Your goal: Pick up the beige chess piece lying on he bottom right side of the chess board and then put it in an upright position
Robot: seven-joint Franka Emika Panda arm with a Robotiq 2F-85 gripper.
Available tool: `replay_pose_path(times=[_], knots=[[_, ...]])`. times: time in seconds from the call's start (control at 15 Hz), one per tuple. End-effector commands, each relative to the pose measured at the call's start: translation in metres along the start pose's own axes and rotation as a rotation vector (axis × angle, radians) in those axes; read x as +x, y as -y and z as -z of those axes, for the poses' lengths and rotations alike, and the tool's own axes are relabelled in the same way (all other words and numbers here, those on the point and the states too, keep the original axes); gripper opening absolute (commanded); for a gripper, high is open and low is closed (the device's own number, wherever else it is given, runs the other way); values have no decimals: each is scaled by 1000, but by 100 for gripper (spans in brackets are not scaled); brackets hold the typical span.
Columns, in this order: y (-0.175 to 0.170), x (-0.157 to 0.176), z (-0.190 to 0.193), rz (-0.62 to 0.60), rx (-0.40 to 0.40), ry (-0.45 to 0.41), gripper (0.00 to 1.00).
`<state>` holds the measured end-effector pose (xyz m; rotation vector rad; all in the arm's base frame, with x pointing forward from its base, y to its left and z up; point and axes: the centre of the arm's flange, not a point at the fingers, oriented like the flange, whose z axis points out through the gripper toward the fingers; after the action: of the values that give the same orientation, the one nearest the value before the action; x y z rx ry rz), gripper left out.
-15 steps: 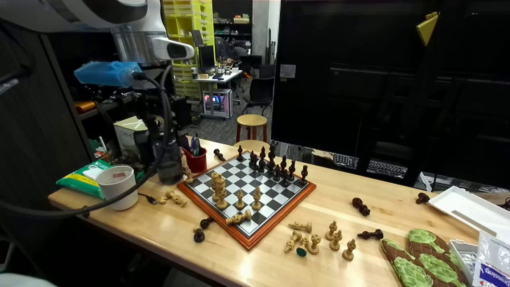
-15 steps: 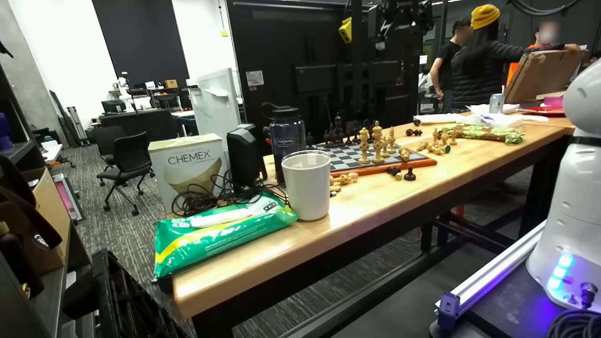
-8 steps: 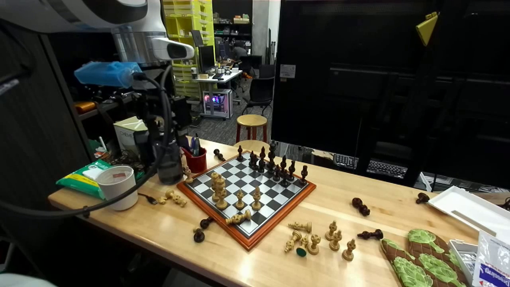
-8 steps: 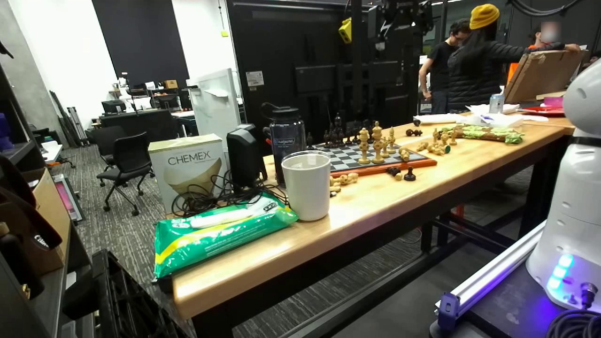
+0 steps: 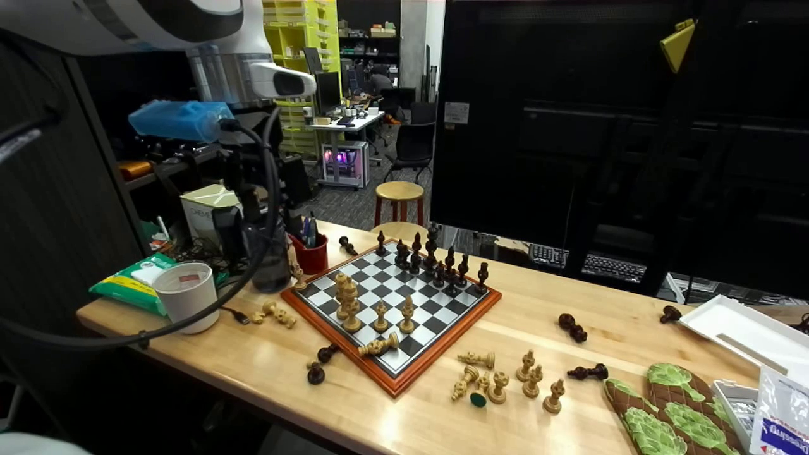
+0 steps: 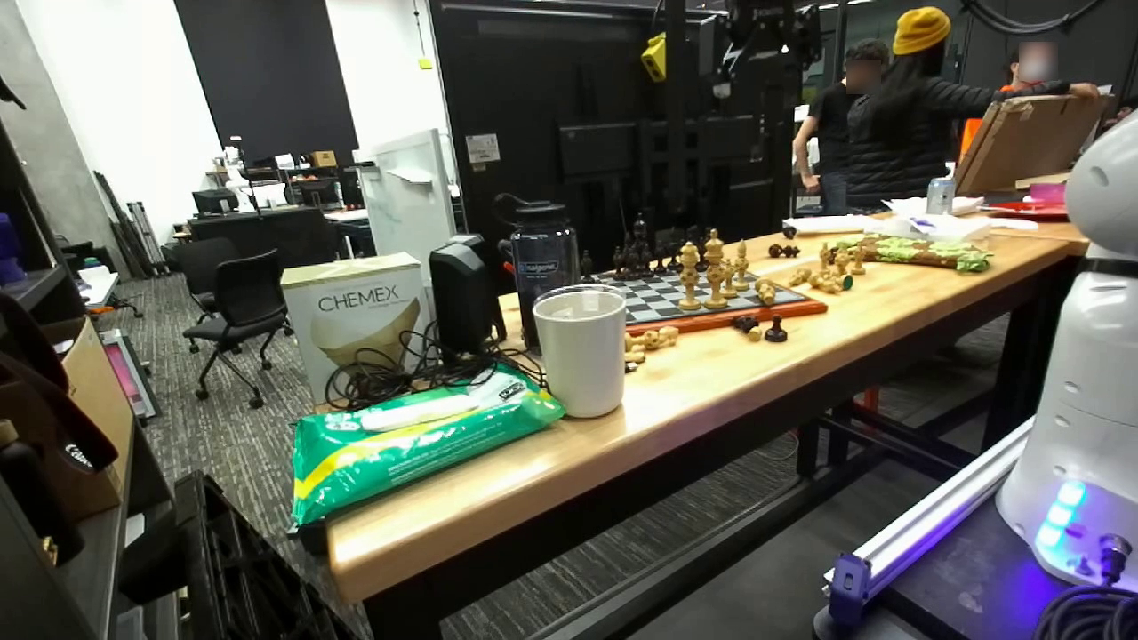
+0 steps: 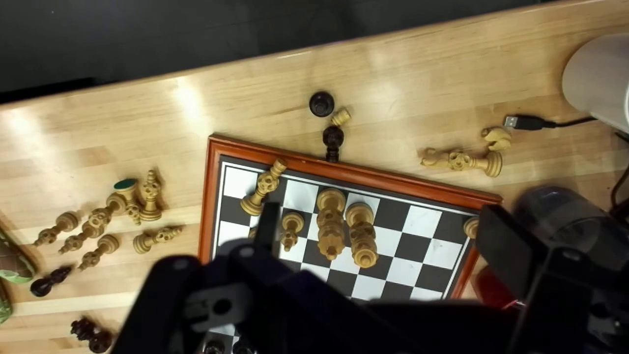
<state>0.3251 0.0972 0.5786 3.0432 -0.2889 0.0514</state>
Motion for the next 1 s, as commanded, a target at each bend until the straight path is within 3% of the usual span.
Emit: replay_pose_path(times=[0.0, 0.33, 0.73, 0.93], knots=[[-23, 14, -13, -58, 18, -20, 100], [-59, 35, -42, -119, 80, -63, 100], [-98, 47, -95, -240, 16, -47, 100], [-112, 49, -118, -285, 20, -56, 100]])
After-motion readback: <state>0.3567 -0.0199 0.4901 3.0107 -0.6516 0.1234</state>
